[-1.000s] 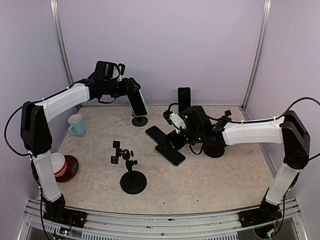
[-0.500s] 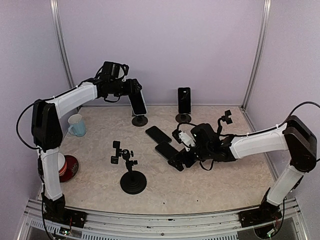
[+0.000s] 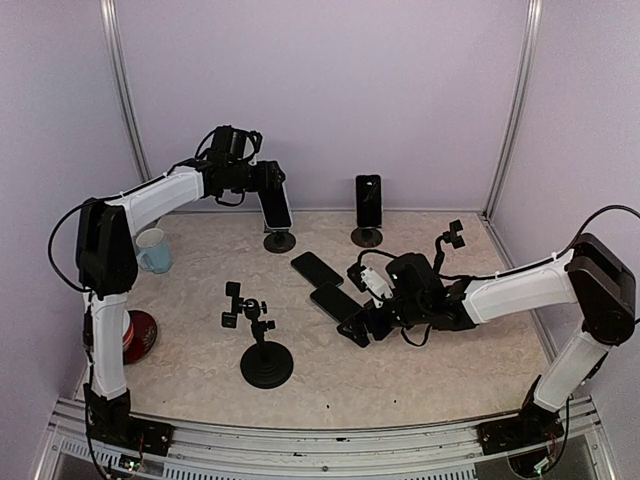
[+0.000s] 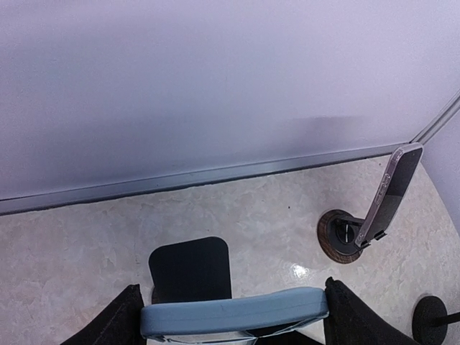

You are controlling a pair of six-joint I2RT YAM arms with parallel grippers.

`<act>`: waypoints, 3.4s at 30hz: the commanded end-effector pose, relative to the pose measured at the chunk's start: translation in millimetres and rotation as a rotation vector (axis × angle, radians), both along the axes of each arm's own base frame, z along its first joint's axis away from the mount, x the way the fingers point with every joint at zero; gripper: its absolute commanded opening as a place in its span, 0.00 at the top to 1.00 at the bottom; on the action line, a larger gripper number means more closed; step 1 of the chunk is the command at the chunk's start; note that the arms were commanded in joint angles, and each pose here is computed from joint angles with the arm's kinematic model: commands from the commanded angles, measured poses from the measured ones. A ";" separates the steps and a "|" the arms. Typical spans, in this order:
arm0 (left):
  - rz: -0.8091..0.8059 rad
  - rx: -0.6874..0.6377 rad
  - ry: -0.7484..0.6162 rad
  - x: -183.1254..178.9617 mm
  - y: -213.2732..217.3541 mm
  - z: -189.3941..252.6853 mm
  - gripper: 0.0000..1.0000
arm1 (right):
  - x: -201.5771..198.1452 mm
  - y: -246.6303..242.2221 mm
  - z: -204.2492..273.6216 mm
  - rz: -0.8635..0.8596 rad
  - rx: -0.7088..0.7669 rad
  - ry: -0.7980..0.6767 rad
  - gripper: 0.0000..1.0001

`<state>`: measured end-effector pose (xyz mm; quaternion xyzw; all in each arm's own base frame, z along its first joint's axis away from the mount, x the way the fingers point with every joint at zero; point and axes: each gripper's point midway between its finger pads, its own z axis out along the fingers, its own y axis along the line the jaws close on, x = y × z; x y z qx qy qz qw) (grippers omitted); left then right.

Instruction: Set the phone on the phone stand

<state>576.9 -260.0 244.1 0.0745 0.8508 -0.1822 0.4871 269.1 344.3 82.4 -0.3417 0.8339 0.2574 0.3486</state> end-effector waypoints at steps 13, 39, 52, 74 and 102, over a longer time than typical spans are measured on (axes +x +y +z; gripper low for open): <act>0.031 -0.012 -0.158 28.7 4.8 34.5 0.52 | 0.2 14.6 1.3 0.025 0.042 0.004 0.00; 0.060 0.055 -0.122 36.3 1.6 6.3 0.52 | 1.4 11.0 0.1 0.009 0.036 -0.004 0.00; 0.097 0.067 -0.071 36.4 3.4 -13.5 0.52 | 2.0 9.2 -2.5 0.001 0.028 -0.005 0.00; 0.103 0.057 -0.023 40.5 -0.9 -37.4 0.49 | 3.8 6.3 -3.3 -0.011 0.016 -0.015 0.00; 0.083 0.029 -0.031 50.1 -5.4 -51.8 0.33 | 5.0 4.5 -5.0 -0.017 0.000 -0.016 0.00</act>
